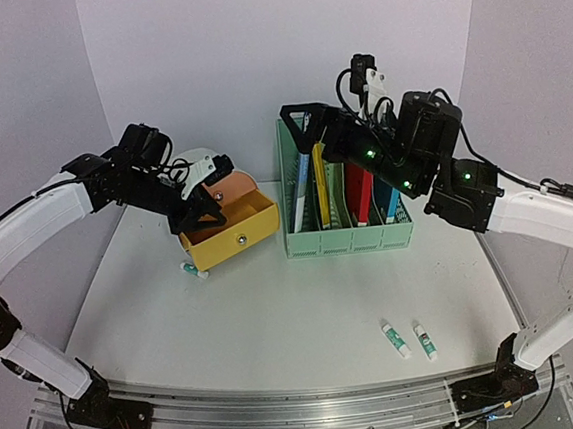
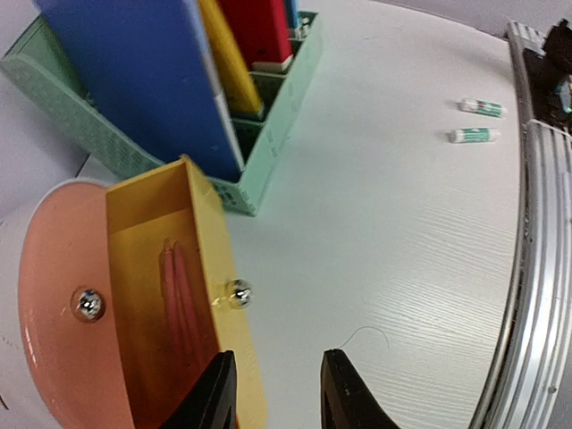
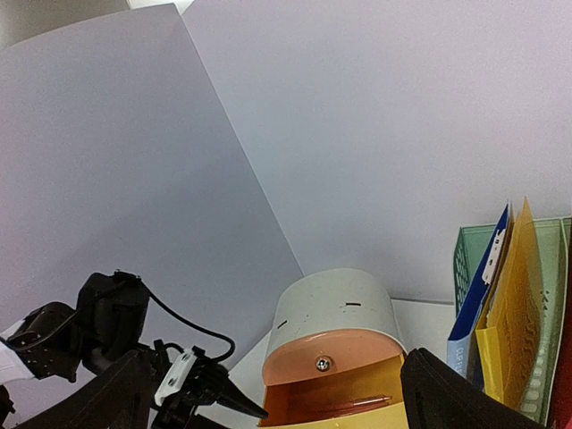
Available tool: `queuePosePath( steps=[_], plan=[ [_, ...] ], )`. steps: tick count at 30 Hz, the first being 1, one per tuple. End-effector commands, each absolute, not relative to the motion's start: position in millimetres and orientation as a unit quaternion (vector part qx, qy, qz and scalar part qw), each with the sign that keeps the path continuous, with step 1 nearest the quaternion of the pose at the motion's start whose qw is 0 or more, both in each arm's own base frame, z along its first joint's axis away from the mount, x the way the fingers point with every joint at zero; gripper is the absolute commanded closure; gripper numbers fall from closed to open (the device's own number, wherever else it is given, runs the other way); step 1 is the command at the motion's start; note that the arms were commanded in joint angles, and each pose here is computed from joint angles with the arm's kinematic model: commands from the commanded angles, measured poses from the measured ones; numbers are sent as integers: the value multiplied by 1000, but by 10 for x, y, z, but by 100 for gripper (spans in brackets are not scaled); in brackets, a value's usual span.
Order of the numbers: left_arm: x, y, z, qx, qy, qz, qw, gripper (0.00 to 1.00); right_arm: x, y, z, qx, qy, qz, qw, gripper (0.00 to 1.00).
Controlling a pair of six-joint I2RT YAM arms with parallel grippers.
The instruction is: Organize the desk
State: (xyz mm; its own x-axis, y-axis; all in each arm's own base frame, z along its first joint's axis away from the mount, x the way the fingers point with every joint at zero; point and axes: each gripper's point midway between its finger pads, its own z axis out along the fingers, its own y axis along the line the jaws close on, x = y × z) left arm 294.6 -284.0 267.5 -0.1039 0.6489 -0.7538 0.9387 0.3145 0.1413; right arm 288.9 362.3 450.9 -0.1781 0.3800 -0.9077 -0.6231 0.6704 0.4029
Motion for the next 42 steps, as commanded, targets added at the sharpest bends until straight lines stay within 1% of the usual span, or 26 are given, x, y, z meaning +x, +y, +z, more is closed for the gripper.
queuePosePath(
  steps=[1,6,11,15,22,28,33,38,42],
  plan=[
    [2745,-2959,2369,595,698,-208,339,69,2909,3698,4524,-89,655,406,631,2],
    [2787,-2947,1926,617,709,-166,298,71,2940,3763,4415,-89,663,405,623,2],
    [3059,-2876,1720,613,724,-98,300,72,2953,3773,4368,-88,667,404,620,2],
    [3228,-2867,1688,595,737,-70,313,72,2953,3740,4379,-85,667,400,623,2],
    [3382,-2799,1612,566,758,-38,323,71,2949,3691,4407,-83,665,394,629,2],
    [3538,-2750,1670,547,762,-5,346,69,2943,3659,4438,-82,662,391,634,2],
    [3584,-2816,1688,540,758,-15,365,66,2946,3638,4432,-80,663,387,636,2],
    [3674,-2883,1620,531,761,-19,373,64,2939,3622,4443,-80,662,387,637,2],
    [3858,-2812,1631,511,770,3,381,64,2930,3598,4427,-78,663,387,636,2]
  ],
)
